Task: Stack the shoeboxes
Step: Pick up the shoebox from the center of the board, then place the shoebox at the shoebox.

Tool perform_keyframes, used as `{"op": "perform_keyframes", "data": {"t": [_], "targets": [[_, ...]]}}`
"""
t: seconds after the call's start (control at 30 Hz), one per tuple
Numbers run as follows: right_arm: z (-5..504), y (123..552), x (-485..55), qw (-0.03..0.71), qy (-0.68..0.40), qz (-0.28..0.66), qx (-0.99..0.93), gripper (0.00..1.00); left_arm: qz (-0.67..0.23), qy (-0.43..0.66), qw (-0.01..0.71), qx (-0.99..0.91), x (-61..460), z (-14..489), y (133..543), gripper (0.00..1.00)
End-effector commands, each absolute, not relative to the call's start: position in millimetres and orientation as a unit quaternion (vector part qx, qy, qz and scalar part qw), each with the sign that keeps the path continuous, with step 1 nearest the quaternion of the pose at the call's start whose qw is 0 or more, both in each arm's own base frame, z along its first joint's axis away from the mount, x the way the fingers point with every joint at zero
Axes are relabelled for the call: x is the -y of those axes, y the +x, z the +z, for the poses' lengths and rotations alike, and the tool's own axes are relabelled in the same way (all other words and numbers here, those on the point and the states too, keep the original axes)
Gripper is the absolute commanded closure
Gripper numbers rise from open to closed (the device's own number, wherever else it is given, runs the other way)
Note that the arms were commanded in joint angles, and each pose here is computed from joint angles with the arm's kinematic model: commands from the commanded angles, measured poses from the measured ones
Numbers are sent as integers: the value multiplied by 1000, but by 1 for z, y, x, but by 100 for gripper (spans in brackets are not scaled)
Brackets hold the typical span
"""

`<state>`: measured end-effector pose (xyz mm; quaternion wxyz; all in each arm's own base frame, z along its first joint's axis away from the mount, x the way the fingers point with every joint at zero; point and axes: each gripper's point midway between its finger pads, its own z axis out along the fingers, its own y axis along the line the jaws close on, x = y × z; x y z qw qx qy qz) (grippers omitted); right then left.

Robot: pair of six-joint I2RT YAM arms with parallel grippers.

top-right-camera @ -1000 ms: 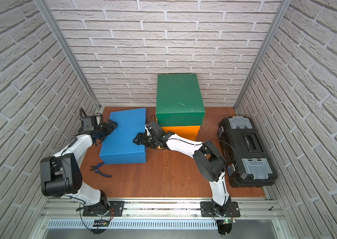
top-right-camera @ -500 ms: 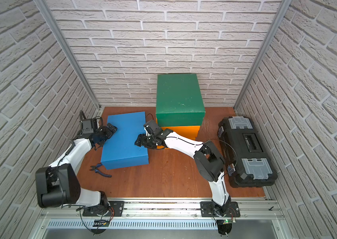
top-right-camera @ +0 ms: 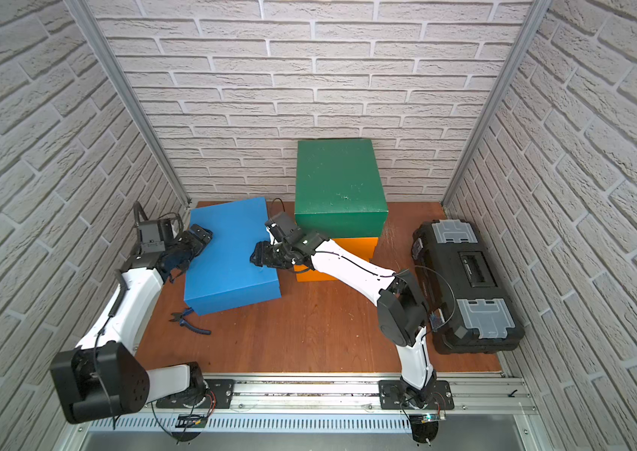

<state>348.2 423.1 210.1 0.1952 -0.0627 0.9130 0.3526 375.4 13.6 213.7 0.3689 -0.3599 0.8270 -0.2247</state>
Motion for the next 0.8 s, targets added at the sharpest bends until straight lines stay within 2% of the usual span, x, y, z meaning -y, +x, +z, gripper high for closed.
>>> {"op": "perform_keyframes", "data": {"t": [0.0,0.33,0.77], "targets": [[299,305,-487,244,-163,471,-832,53,-344,-328,337,-812,41,255,365,3],[342,299,-481,275,-182,466,-821,54,-367,-310,402,-780,44,329,361,4],[407,296,-462,332,-204,451,-803,54,-392,-246,463,-756,79,429,374,4]]}}
